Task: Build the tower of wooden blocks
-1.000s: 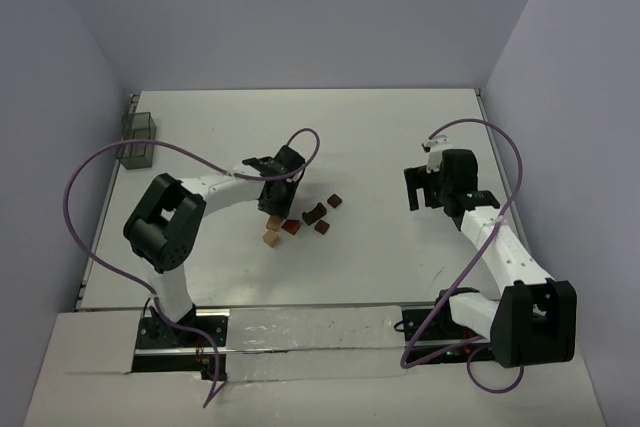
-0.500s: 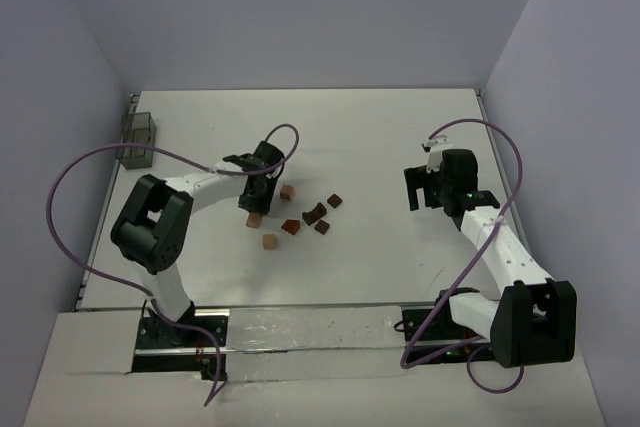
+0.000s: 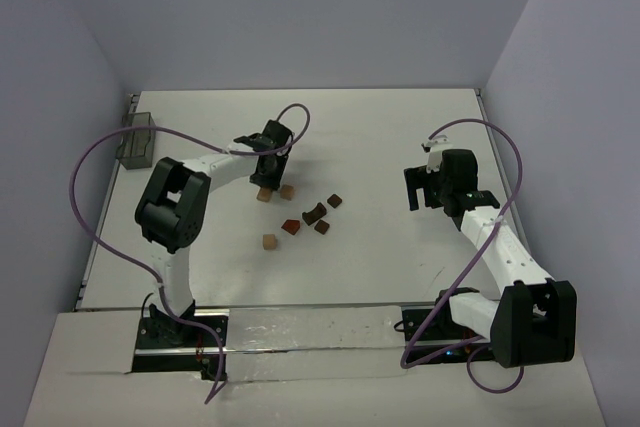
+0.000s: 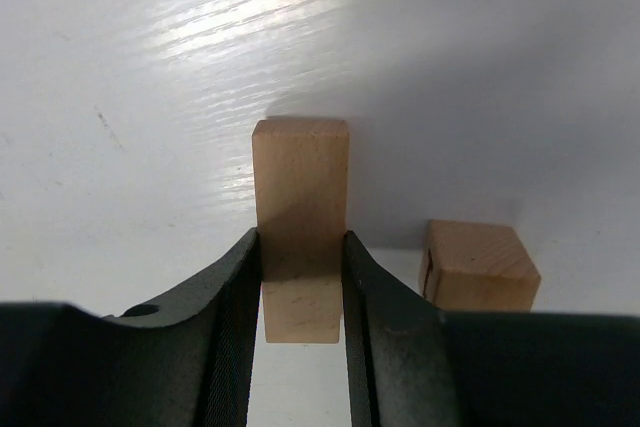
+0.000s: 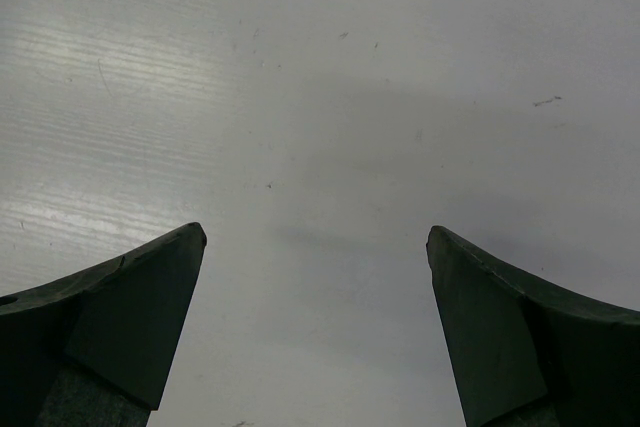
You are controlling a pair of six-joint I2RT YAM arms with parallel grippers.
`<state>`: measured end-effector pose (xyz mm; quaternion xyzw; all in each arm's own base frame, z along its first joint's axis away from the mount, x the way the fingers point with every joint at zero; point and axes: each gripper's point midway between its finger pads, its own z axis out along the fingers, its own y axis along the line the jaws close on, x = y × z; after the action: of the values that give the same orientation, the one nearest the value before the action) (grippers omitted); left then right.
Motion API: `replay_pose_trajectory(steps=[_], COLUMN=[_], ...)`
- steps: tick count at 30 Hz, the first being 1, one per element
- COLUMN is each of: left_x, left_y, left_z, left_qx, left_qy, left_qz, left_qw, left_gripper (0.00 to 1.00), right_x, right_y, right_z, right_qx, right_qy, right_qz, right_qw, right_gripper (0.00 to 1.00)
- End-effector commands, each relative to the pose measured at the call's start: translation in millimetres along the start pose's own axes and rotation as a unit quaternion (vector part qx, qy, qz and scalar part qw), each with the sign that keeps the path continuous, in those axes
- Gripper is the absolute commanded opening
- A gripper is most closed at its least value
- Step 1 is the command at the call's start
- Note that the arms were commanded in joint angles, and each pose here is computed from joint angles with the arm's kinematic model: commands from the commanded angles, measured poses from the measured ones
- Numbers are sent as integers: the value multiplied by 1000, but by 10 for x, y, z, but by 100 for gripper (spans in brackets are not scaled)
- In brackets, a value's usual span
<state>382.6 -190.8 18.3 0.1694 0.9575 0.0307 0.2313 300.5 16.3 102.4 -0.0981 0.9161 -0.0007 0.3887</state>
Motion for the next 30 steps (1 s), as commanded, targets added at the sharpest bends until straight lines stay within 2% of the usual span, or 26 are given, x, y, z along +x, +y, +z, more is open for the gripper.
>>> replay_pose_trajectory(steps=[1,7,18,21,24,27,30], left_x=[21,61,168,88,-36,-17,44], left_y=[-322,-676,-1017,-901,-660,-448,-284], left_z=[67,-81,-249,-332,-508,-659,-816], left_qx=[37,69,94,59,22,23,21], left_qy=[-11,-34,-44,-58,-72,-71,-75], left_qz=[56,109,150,119,57,-22,-60], left_qw=[998,991,983,989,996,997,995], left_gripper=[0,0,0,0,0,0,0], right_x=[-226,-223,-224,-217,-225,-229,-233], right_y=[-35,-33,-26,-29,-26,-25,-22], right_z=[-35,-31,-31,-28,-36,-38,-44], right_qx=[7,6,5,5,5,4,4], right_qy=[-25,-23,-24,-22,-24,-25,-26], right_qz=[-7,-7,-7,-6,-6,-5,-5], right_qw=[1000,1000,1000,1000,1000,1000,1000], right_gripper=[100,100,100,100,100,100,100])
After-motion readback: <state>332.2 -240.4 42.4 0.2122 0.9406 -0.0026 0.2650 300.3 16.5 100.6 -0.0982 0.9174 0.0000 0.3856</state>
